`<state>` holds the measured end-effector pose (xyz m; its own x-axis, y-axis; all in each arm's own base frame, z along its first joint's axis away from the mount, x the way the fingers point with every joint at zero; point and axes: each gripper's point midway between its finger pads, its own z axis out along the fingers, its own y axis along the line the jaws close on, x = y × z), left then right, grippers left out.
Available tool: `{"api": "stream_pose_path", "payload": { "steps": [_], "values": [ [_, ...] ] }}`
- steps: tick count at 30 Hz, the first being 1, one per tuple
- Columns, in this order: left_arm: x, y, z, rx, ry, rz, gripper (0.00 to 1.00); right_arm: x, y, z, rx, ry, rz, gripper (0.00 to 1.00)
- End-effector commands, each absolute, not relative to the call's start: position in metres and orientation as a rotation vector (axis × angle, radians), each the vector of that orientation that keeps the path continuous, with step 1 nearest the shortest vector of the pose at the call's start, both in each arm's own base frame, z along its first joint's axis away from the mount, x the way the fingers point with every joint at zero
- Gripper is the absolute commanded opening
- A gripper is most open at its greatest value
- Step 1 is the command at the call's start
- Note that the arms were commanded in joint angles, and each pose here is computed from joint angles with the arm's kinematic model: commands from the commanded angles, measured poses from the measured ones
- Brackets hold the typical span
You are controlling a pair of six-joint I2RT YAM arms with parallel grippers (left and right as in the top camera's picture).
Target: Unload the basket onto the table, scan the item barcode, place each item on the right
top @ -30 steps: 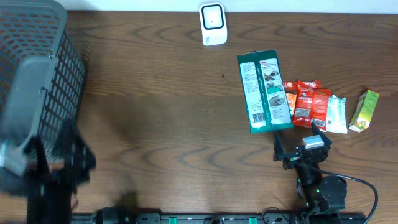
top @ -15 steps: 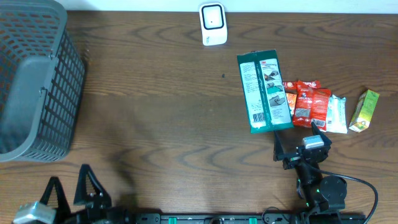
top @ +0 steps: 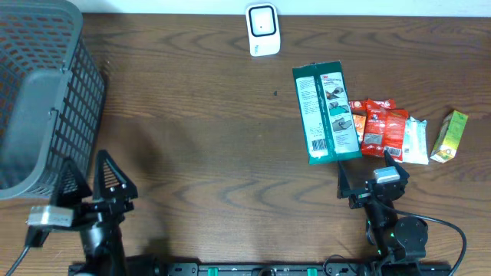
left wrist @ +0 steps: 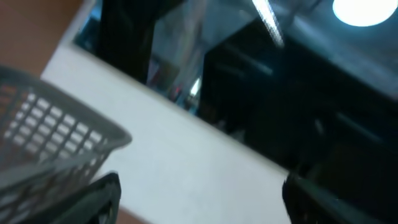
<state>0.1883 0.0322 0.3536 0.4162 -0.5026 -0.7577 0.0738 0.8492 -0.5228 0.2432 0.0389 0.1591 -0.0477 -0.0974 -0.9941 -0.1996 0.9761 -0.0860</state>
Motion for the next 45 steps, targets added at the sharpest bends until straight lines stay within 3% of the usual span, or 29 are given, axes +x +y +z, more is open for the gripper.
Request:
{"api": "stream_pose_path", "payload": {
  "steps": [1, 13, 28, 45],
  "values": [
    [0.204, 0.035, 0.326, -0.474, 1.069, -0.414, 0.84, 0.244, 0.035, 0.159, -0.205, 1.624, 0.078, 0.99],
    [0.238, 0.040, 0.227, -0.557, 1.247, -0.402, 0.84, 0.244, 0.035, 0.159, -0.205, 1.624, 0.078, 0.99],
    [0.240, 0.041, 0.137, -0.657, 1.606, -0.302, 0.84, 0.244, 0.035, 0.159, -0.205, 1.624, 0.078, 0.99],
    [0.241, 0.040, 0.136, -0.648, 1.611, -0.304, 0.84, 0.244, 0.035, 0.159, -0.205, 1.624, 0.078, 0.99]
  ]
}}
